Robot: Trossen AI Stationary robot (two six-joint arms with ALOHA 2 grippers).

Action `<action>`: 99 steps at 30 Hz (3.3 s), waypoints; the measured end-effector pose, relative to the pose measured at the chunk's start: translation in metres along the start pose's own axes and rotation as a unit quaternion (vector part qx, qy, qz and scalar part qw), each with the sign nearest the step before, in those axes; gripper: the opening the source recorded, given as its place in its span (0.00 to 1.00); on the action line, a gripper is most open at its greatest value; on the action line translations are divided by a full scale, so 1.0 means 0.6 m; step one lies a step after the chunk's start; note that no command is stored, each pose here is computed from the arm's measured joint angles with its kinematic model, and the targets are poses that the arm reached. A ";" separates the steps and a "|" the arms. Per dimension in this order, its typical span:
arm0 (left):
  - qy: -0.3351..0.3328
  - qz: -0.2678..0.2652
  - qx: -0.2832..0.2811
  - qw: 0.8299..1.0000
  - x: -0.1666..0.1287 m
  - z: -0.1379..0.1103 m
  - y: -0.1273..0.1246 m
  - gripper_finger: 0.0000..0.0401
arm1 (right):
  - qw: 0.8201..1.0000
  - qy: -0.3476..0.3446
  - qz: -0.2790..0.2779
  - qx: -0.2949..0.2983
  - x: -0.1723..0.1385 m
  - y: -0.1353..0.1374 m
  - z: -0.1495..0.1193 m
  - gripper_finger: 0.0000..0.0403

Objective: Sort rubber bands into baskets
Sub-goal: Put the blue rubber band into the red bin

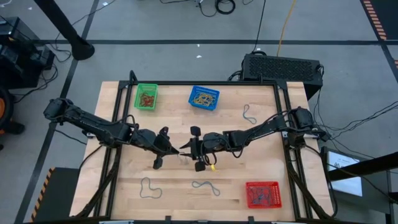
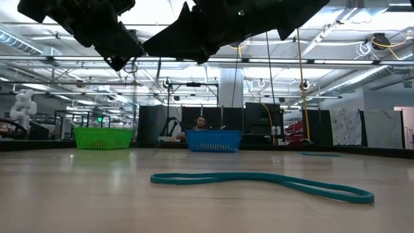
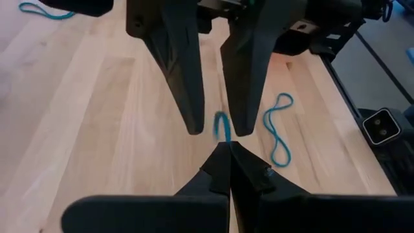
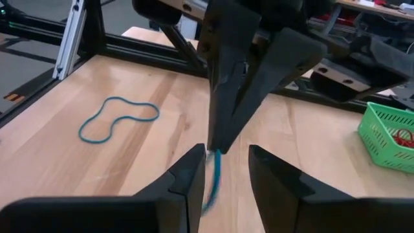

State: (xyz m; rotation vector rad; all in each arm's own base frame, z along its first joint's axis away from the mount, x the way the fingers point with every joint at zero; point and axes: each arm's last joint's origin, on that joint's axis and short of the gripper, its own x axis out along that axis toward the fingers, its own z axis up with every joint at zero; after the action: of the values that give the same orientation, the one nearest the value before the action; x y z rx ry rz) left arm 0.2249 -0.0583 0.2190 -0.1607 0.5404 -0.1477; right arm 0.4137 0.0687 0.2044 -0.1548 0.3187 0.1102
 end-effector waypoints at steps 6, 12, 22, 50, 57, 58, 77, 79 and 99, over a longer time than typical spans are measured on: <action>-0.001 -0.003 0.000 1.000 0.000 0.001 0.000 0.00 | 1.000 0.001 0.001 0.000 0.000 0.001 0.000 0.23; -0.001 -0.003 -0.001 1.000 0.000 0.001 0.000 0.00 | 1.000 0.018 0.003 -0.002 0.000 0.001 -0.006 0.02; 0.001 0.011 -0.003 1.000 0.000 -0.001 0.001 0.17 | 1.000 0.018 0.003 -0.002 -0.001 0.001 -0.005 0.00; 0.090 0.041 -0.007 0.995 -0.003 -0.035 0.000 0.46 | 0.956 0.216 0.103 0.172 -0.249 0.079 0.091 0.00; 0.091 0.030 -0.007 0.995 -0.003 -0.037 -0.010 0.46 | 0.935 0.207 0.158 0.239 -0.318 0.141 0.117 0.00; 0.090 0.029 -0.006 0.995 -0.003 -0.038 -0.012 0.46 | 0.930 0.213 0.166 0.248 -0.327 0.152 0.117 0.00; 0.088 0.035 -0.005 0.996 -0.003 -0.038 -0.011 0.46 | 0.801 0.457 0.052 0.383 -0.443 0.243 0.049 0.00; 0.088 0.035 -0.005 0.996 -0.003 -0.038 -0.011 0.46 | 0.788 0.473 0.036 0.391 -0.454 0.249 0.043 0.00; 0.099 0.001 -0.022 0.995 -0.003 -0.039 -0.015 0.46 | 0.829 0.406 -0.020 0.385 -0.469 0.259 0.038 0.00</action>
State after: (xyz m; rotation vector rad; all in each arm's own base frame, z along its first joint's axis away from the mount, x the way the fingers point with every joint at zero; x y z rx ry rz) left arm 0.2100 -0.0696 0.2019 -0.1887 0.7426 -0.1501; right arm 0.1347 0.2019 0.2948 0.6238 1.1871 -0.1443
